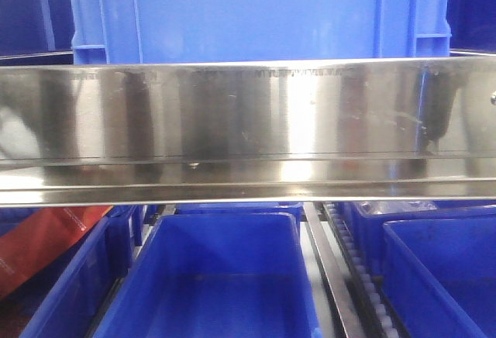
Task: Place cylindrical capacitor in blue bin on shelf
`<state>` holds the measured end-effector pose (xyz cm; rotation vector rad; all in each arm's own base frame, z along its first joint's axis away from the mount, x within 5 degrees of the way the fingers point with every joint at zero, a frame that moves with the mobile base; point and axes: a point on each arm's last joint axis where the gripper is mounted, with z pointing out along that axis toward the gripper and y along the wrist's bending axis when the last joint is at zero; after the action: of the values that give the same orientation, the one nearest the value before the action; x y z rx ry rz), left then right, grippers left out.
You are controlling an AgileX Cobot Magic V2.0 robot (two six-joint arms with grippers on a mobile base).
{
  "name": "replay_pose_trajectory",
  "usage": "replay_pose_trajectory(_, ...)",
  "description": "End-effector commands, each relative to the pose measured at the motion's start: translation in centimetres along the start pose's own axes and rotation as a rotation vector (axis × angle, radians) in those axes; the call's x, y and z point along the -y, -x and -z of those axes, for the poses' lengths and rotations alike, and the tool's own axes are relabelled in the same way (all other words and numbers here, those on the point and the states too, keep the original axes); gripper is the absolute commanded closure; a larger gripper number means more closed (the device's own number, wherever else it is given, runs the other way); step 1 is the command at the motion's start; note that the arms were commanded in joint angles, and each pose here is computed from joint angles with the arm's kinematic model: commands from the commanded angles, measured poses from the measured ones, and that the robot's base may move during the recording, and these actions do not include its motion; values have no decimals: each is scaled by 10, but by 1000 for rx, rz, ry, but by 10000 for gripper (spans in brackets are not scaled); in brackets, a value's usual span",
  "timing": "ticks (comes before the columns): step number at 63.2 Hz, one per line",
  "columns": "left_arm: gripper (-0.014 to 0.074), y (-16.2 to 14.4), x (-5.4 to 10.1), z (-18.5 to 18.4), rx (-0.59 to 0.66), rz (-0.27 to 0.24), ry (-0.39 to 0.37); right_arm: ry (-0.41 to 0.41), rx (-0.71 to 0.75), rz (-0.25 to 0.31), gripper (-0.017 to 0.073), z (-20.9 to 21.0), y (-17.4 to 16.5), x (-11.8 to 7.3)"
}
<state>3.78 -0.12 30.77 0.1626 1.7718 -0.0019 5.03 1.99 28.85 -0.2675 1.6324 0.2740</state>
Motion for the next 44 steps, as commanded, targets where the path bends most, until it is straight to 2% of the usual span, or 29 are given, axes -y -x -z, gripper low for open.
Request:
replay_pose_trajectory(1, 705, 1, -1, 0, 25, 11, 16, -11, 21, 9, 722, 0, 1, 1)
replay_pose_trajectory(13, 705, -2, -3, 4, 136, 35, 136, -11, 21, 9, 722, 0, 1, 1)
replay_pose_trajectory(24, 705, -38, -3, -8, 203, 43, 234, -11, 21, 9, 722, 0, 1, 1)
replay_pose_trajectory(37, 705, -85, -3, -34, 240, 38, 260, -11, 25, 9, 722, 0, 1, 1)
replay_pose_trajectory(42, 705, -86, -3, -35, 313, 28, 261, -11, 25, 9, 722, 0, 1, 1)
replay_pose_trajectory(44, 705, -91, -3, -36, 262, 35, 259, -11, 25, 9, 722, 0, 1, 1)
